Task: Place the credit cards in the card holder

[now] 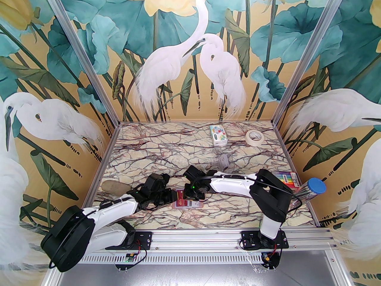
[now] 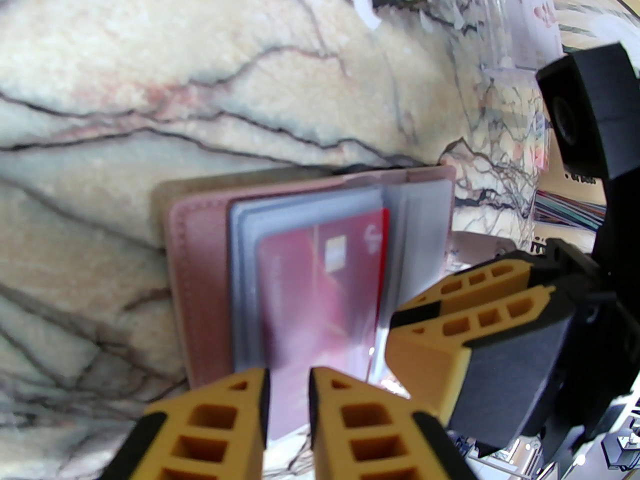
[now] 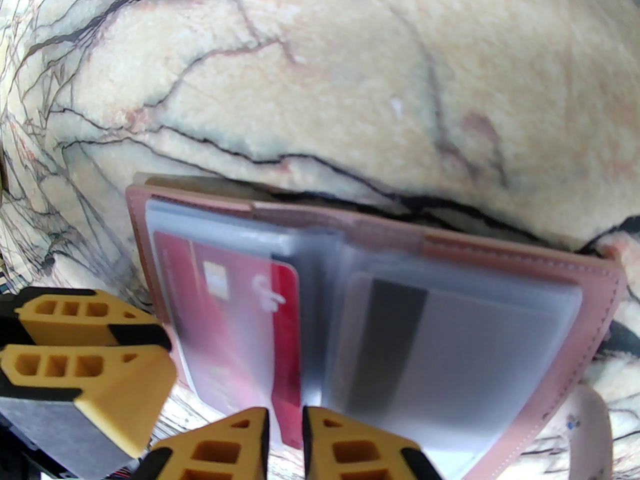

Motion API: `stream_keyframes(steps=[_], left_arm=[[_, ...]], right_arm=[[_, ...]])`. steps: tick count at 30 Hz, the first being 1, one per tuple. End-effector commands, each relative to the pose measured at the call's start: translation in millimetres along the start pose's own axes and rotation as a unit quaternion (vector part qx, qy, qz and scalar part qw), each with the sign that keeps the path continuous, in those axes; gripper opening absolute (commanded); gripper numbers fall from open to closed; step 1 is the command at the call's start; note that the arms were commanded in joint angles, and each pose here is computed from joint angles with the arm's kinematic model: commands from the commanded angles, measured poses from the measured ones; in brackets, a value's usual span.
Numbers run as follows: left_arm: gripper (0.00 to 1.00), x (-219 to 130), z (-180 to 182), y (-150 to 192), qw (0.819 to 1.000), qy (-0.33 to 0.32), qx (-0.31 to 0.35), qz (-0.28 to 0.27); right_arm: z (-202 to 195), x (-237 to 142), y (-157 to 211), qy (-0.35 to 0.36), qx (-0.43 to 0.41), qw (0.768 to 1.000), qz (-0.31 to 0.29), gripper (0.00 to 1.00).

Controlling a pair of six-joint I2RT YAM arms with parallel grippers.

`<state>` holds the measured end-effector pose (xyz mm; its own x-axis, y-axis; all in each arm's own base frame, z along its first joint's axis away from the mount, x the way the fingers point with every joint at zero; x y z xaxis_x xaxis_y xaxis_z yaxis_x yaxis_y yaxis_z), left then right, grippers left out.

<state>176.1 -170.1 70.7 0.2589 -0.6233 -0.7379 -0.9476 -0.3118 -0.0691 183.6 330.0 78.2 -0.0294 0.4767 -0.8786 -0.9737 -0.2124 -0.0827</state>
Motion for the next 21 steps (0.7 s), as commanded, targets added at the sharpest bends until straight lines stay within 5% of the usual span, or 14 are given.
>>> stream_keyframes(steps=[1, 12, 21], left_arm=[[0.26, -7, 1, -2, 1.000, -0.020, -0.006, -0.016], [0.51, -36, -11, -10, 0.997, -0.021, 0.007, -0.068], [0.76, -53, -15, -16, 0.994, -0.025, 0.020, -0.105]], right_arm=[[9, -24, -4, 0.006, -0.022, 0.999, -0.027, 0.21], [-1, -70, -3, 0.070, -0.040, 0.994, -0.076, 0.33], [-37, -113, 16, 0.151, -0.021, 0.979, -0.134, 0.52]])
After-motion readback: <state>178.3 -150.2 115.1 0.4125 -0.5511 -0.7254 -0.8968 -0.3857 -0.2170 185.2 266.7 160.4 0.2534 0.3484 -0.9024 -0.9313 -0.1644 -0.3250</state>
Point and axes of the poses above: each hand's point on the last joint's axis, 136 mm out from that joint toward the fingers, its own x axis out along the fingers, its own z axis along the line the jaws close on, y = z × x, the point moved 5 cm from there along -x, back along the fingers, and after that the axes turned 11 degrees about -x, right-handed, at the moved point
